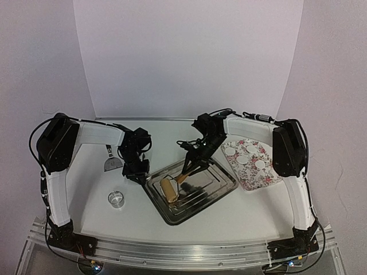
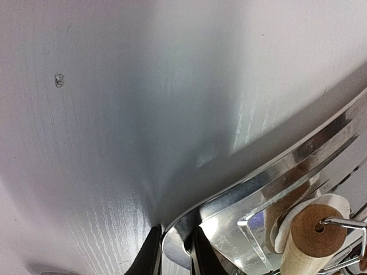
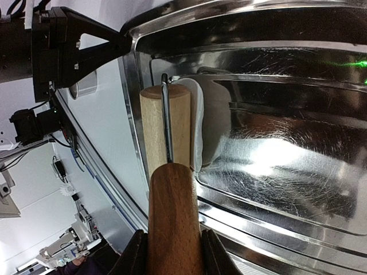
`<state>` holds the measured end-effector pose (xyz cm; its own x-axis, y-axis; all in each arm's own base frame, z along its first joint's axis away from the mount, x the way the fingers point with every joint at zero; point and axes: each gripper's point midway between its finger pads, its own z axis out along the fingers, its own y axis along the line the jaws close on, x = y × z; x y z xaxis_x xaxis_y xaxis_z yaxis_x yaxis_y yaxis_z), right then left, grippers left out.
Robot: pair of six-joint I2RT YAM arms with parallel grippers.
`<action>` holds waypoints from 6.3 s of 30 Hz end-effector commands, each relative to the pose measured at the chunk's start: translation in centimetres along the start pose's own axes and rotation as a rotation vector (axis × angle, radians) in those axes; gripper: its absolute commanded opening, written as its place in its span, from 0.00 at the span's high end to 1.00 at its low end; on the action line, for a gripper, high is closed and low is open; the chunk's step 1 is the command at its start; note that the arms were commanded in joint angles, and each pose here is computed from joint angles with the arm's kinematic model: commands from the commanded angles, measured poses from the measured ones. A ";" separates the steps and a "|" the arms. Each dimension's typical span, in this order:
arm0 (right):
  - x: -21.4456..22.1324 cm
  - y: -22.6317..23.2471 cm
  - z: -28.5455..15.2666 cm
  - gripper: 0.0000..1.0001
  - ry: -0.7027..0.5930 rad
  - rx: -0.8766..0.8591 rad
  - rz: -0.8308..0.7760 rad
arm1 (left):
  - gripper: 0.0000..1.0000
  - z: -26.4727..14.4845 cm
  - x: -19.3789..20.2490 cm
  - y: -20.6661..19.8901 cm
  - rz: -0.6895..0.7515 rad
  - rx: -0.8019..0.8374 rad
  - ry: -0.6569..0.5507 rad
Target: Roll out the dumpling wrappers from the dough
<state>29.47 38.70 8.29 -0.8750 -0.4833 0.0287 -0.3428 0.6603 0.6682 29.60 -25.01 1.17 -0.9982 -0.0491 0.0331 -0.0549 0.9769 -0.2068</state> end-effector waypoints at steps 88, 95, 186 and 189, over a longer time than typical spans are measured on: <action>6.8 -22.6 -10.2 1.00 -0.080 0.326 0.584 | 1.00 1.2 -10.4 5.2 0.480 -0.126 -0.190; 4.3 -17.9 -13.0 1.00 -0.172 0.214 0.383 | 1.00 0.8 -12.0 3.9 0.671 -0.135 -0.230; 7.2 -11.0 0.9 1.00 0.196 0.265 0.238 | 1.00 1.6 -5.7 -1.2 0.970 -0.166 -0.242; 7.2 -11.4 1.2 1.00 0.201 0.283 0.244 | 1.00 1.7 -5.7 -1.3 0.967 -0.165 -0.240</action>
<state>27.14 33.13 8.07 -0.8734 -0.4488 0.1890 -0.1911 0.6729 0.7146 37.00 -29.00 1.82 -0.5682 0.7118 -0.4129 0.7659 0.6409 0.0509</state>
